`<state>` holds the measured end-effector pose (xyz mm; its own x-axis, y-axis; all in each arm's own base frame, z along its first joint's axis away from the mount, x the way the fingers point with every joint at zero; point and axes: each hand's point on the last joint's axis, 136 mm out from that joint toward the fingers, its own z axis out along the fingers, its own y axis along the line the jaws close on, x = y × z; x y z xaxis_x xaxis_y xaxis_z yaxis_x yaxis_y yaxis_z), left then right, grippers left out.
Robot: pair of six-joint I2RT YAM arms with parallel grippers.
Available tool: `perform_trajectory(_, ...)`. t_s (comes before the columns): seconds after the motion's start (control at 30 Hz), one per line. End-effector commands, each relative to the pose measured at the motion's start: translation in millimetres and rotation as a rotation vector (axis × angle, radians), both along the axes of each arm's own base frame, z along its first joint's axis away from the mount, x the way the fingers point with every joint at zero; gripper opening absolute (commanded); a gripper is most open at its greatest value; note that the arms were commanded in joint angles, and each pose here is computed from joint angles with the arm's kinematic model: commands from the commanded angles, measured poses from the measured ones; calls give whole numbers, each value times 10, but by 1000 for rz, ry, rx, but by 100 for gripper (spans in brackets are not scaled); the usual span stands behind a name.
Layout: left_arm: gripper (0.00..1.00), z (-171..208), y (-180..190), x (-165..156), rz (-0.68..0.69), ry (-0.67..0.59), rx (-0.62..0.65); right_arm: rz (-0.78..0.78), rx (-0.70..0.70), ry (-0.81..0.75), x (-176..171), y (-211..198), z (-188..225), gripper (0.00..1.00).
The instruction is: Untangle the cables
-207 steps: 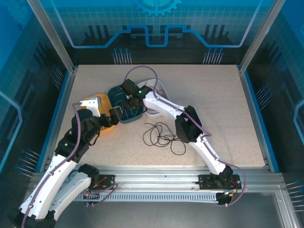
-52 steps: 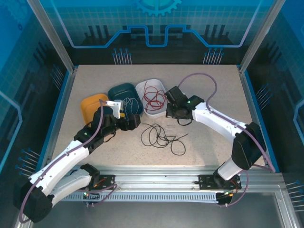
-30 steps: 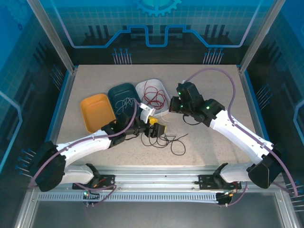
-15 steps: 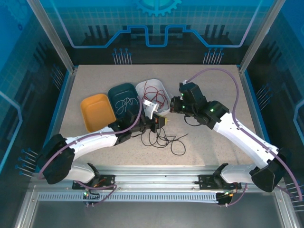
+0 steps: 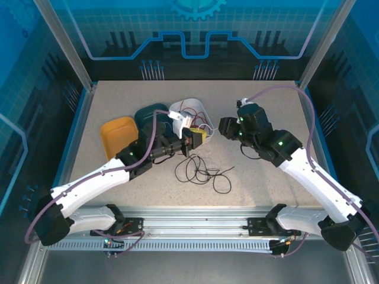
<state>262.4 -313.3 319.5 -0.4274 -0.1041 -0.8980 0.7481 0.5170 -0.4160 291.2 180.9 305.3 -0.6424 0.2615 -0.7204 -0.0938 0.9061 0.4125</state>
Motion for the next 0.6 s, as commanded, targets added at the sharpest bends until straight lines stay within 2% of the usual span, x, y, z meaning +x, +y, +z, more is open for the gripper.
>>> perform_trajectory(0.0,0,168,82,-10,18,-57,31,-30,-23,-31,-46,-176,49,49)
perform_trajectory(0.13,0,448,136,-43,23,-114,8,-80,-39,-38,-107,-377,2,59)
perform_trajectory(0.37,0,1064,230,-137,25,-229,-33,-143,-29,13,-182,-616,-278,66)
perform_trajectory(0.57,0,1604,394,-259,51,-342,-86,-118,-14,34,-167,-584,-458,69)
